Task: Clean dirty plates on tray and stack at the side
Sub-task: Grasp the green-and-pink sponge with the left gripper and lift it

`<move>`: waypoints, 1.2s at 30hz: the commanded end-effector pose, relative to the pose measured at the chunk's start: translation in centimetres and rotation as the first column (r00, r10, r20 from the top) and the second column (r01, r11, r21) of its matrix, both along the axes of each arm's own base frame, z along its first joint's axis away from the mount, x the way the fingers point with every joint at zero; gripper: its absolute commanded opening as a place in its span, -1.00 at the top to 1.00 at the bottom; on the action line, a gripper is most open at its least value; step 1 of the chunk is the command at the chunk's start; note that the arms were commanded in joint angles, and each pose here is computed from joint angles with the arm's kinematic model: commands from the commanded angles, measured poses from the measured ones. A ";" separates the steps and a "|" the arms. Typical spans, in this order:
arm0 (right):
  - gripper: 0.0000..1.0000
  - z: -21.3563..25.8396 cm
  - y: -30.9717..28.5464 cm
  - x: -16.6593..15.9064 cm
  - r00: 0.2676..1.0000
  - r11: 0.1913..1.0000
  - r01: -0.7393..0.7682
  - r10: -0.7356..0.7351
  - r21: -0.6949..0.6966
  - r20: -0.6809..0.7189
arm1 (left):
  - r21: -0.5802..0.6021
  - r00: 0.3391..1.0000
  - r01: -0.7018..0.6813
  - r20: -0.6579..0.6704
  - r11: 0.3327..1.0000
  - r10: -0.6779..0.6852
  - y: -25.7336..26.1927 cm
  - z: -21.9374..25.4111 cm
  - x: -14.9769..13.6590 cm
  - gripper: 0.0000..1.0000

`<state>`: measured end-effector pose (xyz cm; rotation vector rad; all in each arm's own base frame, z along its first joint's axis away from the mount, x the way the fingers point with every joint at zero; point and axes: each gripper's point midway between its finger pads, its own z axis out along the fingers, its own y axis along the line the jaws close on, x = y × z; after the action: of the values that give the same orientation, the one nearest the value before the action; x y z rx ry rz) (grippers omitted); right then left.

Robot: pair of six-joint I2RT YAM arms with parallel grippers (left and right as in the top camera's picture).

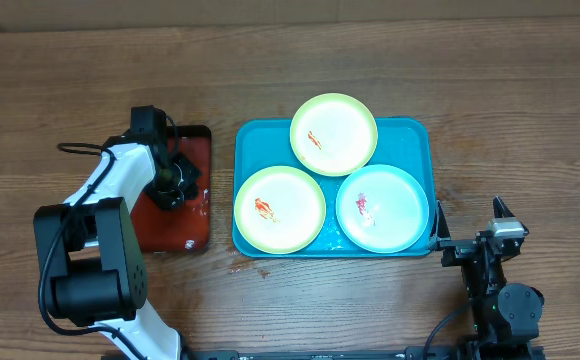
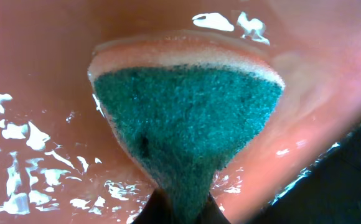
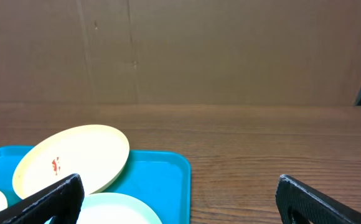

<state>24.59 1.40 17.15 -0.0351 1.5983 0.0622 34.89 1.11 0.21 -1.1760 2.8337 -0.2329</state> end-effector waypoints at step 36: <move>-1.00 -0.2 -0.1 0.0 1.000 1.000 0.002 -0.002 0.000 0.004 | 0.099 1.000 0.016 -0.009 0.995 -0.015 1.6 -0.2 0.3 -1.00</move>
<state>24.59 1.40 17.16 -0.0351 1.5980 0.0622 35.24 3.50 0.33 -1.1482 2.7905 -0.0326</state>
